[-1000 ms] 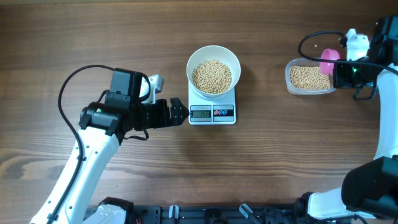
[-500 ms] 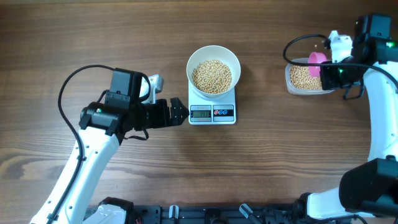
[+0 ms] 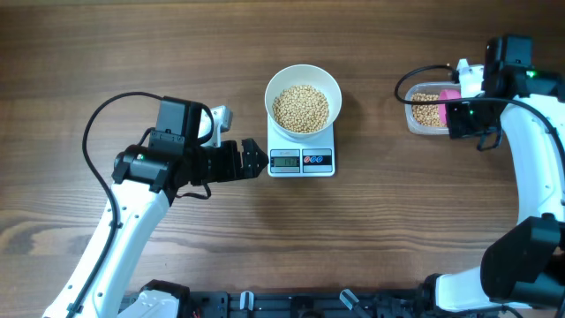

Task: Scoop item into bowl and weigh 150g on scale
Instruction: 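Dip the pink scoop into the tub and scoop a few soybeans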

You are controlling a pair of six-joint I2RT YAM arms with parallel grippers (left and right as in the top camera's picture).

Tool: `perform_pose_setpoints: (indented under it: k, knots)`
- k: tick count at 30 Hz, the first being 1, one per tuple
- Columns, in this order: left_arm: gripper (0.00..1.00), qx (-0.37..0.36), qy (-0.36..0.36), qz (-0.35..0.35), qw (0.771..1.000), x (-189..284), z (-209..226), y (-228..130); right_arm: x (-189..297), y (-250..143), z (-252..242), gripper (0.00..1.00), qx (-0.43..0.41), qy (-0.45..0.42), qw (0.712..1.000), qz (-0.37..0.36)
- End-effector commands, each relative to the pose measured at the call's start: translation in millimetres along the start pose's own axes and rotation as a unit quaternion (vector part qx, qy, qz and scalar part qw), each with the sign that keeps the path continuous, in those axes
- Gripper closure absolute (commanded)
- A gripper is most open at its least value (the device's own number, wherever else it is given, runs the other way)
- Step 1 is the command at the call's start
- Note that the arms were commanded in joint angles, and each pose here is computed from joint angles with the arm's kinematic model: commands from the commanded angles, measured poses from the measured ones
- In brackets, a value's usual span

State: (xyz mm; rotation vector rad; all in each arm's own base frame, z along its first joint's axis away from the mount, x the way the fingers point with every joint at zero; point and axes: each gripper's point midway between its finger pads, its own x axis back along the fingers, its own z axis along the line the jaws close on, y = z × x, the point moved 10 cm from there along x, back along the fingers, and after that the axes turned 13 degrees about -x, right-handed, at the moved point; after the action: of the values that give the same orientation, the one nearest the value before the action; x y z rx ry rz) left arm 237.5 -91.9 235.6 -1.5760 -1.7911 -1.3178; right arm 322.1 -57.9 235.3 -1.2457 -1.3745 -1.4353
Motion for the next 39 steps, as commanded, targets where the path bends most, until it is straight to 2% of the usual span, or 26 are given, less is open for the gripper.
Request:
perform_pose_setpoints:
  k: [1, 5, 11, 21, 31, 39]
  knots:
    - [0.00, -0.008, 0.006, -0.001, 1.000, -0.8, 2.1, 1.1, 4.0, 7.2, 1.5, 0.96, -0.009, -0.009, 0.999, -0.038]
    - [0.00, -0.008, 0.006, -0.001, 1.000, -0.8, 2.1, 1.1, 1.7, 11.1, 1.5, 0.96, -0.006, -0.009, 0.999, -0.049]
    - [0.00, -0.008, 0.006, -0.001, 1.000, -0.8, 2.1, 1.1, -18.1, 9.3, 3.4, 0.96, -0.015, -0.006, 1.000, -0.006]
    - [0.00, -0.008, 0.006, -0.001, 1.000, -0.8, 2.1, 1.1, -30.2, 9.0, 10.0, 0.96, -0.014, 0.035, 0.999, 0.016]
    - [0.00, -0.008, 0.006, -0.001, 1.000, -0.8, 2.1, 1.1, -45.4, -8.9, 16.1, 0.96, -0.017, 0.067, 0.996, 0.062]
    - [0.00, -0.008, 0.006, -0.001, 1.000, -0.8, 2.1, 1.1, -39.8, -5.3, 18.2, 0.96, -0.081, 0.082, 0.992, 0.056]
